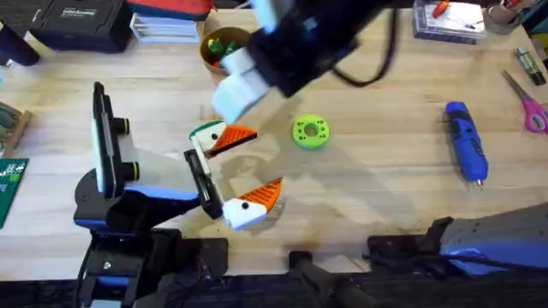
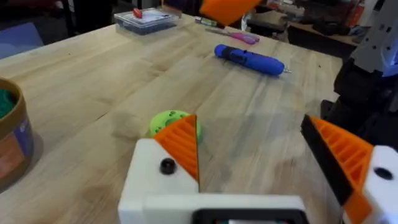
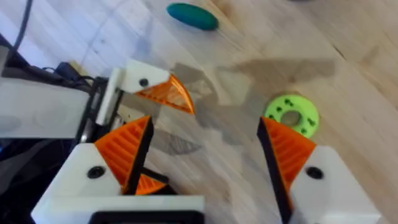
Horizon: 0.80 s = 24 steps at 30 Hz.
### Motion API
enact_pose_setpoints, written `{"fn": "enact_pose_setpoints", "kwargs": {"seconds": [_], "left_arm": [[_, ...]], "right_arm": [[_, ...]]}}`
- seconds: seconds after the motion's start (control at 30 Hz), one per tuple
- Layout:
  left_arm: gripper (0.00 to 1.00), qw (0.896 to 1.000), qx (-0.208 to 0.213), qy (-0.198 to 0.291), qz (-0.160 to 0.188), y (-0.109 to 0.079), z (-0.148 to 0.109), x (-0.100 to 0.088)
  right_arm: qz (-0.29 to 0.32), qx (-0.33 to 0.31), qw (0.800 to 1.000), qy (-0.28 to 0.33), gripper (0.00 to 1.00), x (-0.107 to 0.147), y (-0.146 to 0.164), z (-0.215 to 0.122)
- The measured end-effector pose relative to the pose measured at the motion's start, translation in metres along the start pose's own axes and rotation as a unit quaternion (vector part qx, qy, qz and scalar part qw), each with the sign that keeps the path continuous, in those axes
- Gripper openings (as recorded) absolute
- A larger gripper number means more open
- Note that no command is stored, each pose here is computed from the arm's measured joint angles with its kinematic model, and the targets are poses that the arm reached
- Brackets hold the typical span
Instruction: Pick up the gripper from the table and insert it into the empty holder that is missing its gripper. Then pick up a screw, insert it into the mounting hole, and use the screwdriver to tighten it. Finally, clean up the table by picking up the vegetable and placing it into the bucket.
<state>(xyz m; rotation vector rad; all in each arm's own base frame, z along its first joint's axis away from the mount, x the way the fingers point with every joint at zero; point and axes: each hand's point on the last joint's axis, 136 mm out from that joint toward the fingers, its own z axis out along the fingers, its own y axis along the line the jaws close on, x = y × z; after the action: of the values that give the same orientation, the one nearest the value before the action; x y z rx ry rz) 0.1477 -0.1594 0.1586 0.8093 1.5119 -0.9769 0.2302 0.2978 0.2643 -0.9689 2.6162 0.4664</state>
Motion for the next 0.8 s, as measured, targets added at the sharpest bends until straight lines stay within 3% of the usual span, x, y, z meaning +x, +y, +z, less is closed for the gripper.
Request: {"fn": "enact_pose_setpoints", "kwargs": {"seconds": [0.17,0.37,0.6,0.8], "left_arm": [[0.985,1.0,0.0,0.0,0.0,0.0,0.0,0.0],[0.986,1.0,0.0,0.0,0.0,0.0,0.0,0.0],[0.985,1.0,0.0,0.0,0.0,0.0,0.0,0.0],[0.987,1.0,0.0,0.0,0.0,0.0,0.0,0.0]], "right_arm": [[0.029,0.012,0.999,-0.008,0.994,0.014,-0.023,-0.015],[0.064,0.014,0.998,-0.024,0.992,0.052,-0.042,-0.013],[0.048,-0.062,0.994,-0.072,0.992,0.102,-0.032,-0.042],[0.011,-0.106,0.992,-0.073,0.993,0.132,-0.019,-0.062]]}}
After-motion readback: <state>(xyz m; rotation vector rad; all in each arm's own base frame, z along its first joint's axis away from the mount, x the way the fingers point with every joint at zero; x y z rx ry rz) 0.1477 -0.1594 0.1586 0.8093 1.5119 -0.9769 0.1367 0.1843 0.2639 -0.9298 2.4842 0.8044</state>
